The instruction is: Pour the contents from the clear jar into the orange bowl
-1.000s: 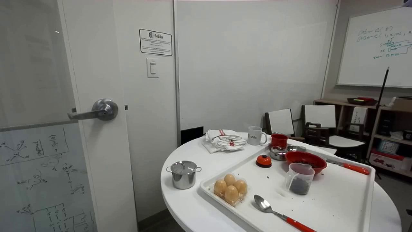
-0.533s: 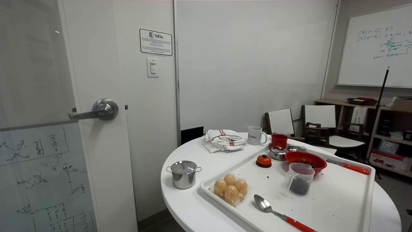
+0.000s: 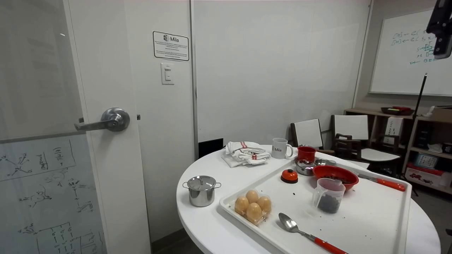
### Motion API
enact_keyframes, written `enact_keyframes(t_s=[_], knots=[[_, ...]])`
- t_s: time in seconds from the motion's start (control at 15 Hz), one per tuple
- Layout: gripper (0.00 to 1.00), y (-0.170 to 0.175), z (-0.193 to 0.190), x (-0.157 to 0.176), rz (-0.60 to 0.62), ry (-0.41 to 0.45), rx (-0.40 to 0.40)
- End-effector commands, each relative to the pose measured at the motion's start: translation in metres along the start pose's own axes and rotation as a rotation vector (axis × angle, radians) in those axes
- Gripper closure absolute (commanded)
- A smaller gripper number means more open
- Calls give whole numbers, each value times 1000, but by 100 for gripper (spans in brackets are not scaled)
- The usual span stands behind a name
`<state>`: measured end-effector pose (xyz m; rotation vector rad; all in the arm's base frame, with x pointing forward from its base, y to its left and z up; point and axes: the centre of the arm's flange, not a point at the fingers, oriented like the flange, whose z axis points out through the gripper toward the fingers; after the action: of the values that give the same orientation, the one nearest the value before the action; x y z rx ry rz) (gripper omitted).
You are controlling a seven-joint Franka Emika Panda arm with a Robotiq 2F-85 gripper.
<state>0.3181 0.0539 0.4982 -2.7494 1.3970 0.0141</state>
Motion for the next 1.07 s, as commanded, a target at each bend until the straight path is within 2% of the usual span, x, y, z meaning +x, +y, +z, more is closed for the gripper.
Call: enact_keyframes(t_s=[0.0,0.27,0.47,0.67,0.93,1.0], knots=[[0,-3,2,2,5,-1,-5],[0,-44,36,5,74,-41,-77],[0,-80,75,12,144,-66,-132],[0,-104,110,29,243,-111,-134],[0,-131,160,69,425,-153,-117],[0,-135,169,79,450,-190,-130]])
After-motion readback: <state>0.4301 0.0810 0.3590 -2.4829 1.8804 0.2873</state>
